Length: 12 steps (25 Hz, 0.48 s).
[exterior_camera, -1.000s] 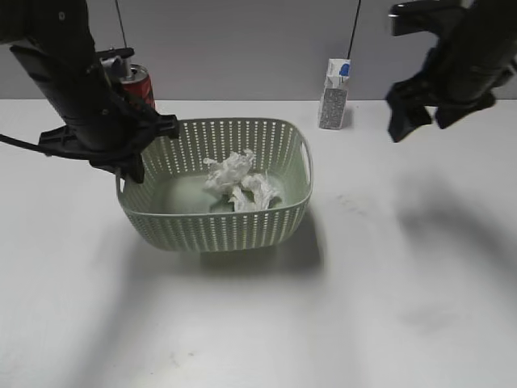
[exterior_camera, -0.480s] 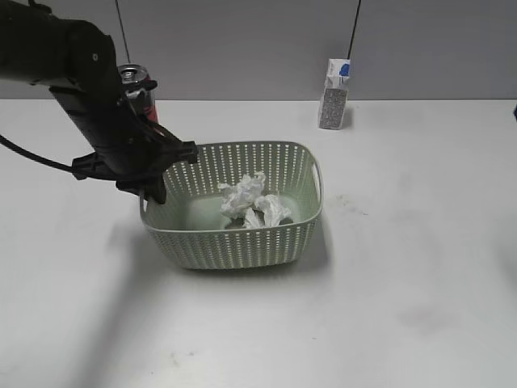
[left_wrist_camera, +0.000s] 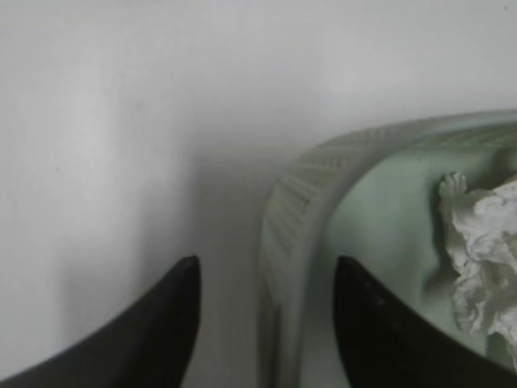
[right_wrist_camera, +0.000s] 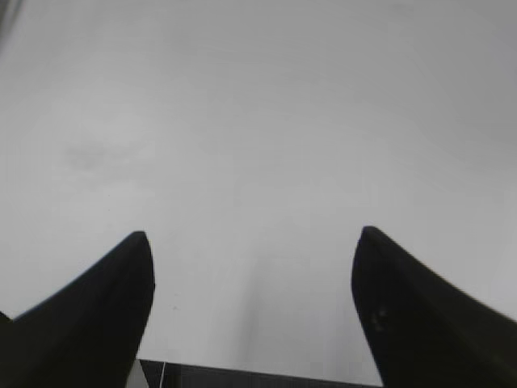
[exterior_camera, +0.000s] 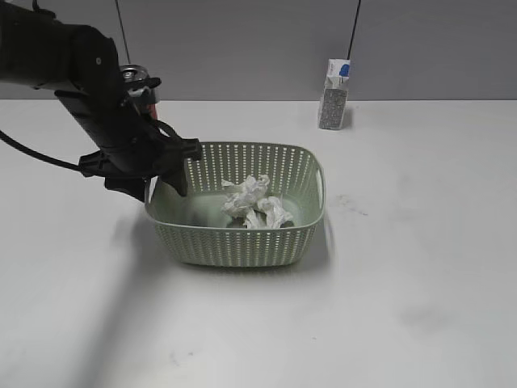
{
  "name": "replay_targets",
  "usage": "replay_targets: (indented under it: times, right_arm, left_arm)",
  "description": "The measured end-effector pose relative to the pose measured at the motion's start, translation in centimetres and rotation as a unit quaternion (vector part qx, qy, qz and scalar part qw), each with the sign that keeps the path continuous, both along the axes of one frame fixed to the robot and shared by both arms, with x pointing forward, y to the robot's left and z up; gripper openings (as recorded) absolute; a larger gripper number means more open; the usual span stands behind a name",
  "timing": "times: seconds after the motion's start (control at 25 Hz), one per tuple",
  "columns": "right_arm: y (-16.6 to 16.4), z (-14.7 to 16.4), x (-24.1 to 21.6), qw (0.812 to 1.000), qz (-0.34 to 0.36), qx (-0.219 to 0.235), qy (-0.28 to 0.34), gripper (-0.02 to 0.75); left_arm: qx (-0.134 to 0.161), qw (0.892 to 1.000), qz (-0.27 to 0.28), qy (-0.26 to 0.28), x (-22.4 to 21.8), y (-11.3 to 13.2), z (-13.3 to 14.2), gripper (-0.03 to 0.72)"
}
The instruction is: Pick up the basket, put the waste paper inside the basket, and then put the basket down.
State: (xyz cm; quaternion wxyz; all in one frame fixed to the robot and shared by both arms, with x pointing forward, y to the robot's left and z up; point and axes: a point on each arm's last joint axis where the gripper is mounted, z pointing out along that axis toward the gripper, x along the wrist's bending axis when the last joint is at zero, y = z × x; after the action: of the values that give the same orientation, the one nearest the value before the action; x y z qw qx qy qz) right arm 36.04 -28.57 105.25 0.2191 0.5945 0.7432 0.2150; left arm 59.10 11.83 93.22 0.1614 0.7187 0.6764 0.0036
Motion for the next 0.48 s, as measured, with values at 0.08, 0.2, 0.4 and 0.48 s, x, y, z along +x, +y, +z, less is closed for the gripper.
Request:
replay_targets:
  times: [0.08, 0.2, 0.4, 0.48]
  right_arm:
    - [-0.2, -0.6, -2.1, 1.0, 0.0, 0.003, -0.028, 0.578]
    - [-0.5, -1.8, -4.6, 0.998, 0.0, 0.009, -0.058, 0.578]
    - [-0.7, -2.0, -7.4, 0.993, 0.001, 0.019, -0.119, 0.578]
    - [-0.8, -1.8, -8.3, 0.989, 0.001, 0.024, -0.147, 0.577]
  left_arm:
    - [0.0, 1.0, -0.002, -0.002, 0.0, 0.1, 0.3, 0.58]
    - [-0.003, 1.0, -0.012, -0.026, 0.1, 1.0, 2.1, 0.621]
    - [-0.002, 0.998, -0.012, -0.069, 0.6, 5.0, 6.2, 0.616]
    - [0.003, 0.997, -0.007, -0.081, 0.4, 7.2, 8.0, 0.61]
